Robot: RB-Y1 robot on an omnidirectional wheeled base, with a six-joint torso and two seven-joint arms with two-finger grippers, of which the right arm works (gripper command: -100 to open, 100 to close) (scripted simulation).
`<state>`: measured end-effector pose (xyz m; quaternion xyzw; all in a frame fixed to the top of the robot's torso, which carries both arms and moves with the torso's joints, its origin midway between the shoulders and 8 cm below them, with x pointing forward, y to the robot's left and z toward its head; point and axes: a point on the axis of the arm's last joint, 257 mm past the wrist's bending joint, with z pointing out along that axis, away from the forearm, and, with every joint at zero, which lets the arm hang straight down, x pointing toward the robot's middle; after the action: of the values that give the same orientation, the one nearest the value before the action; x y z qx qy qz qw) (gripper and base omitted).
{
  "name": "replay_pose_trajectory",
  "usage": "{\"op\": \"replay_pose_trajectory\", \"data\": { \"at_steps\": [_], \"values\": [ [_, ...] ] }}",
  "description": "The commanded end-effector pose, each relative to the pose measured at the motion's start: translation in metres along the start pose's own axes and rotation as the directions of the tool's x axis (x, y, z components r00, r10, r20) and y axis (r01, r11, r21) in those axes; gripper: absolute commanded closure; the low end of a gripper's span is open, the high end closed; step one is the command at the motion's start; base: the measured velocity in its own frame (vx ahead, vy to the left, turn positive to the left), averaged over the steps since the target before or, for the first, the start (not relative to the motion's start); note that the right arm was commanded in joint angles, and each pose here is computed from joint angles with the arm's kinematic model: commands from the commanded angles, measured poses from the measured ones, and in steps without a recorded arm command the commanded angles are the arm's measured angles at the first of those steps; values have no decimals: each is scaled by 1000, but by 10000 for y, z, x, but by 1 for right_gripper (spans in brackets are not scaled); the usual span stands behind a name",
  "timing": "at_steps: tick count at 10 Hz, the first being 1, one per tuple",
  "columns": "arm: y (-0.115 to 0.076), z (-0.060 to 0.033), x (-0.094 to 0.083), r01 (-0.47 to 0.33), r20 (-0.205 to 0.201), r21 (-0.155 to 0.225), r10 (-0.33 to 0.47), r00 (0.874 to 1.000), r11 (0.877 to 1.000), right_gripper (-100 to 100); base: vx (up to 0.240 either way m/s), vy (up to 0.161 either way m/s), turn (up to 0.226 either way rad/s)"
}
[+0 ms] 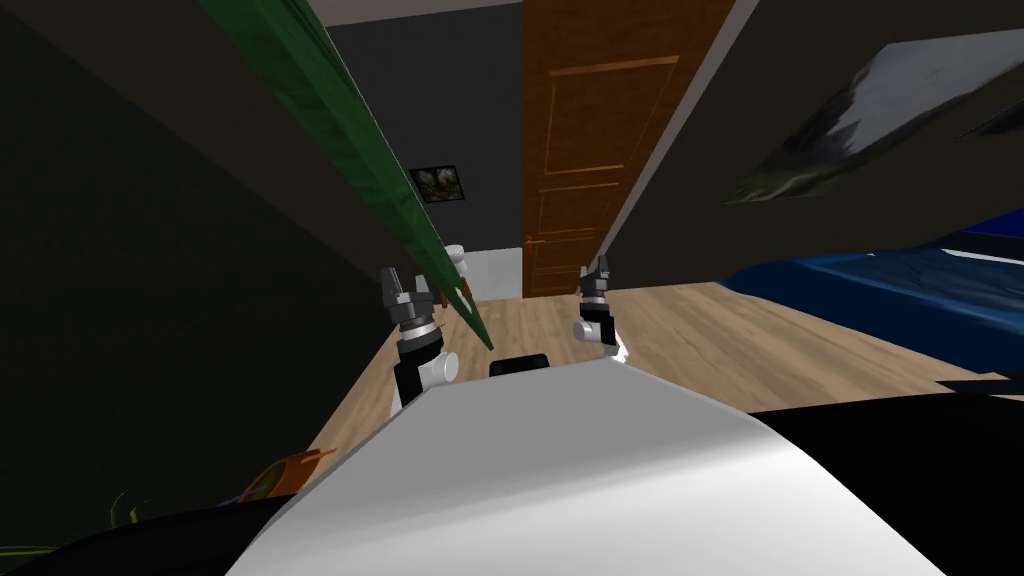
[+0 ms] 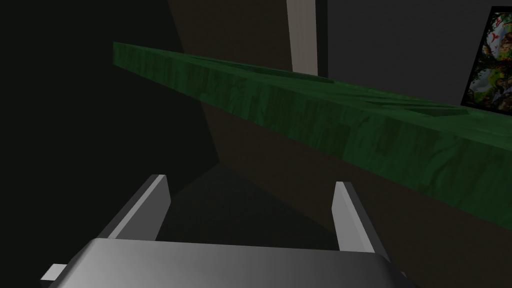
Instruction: Pull the door open
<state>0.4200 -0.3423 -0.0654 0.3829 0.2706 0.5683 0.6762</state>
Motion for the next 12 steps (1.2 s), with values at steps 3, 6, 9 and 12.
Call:
{"op": "replay_pose_trajectory", "data": {
  "at_steps": [3,6,9,12],
  "values": [
    [-317,72,-45,15,16,45,-16,1000,999,-100,71,-42,109],
    [-548,110,-94,25,28,81,-27,999,996,-100,68,-32,78],
    [-772,147,-142,35,40,117,-40,998,993,-100,60,-38,81],
    [-1002,177,-194,44,53,156,-53,997,987,-100,57,-40,81]
  ]
}}
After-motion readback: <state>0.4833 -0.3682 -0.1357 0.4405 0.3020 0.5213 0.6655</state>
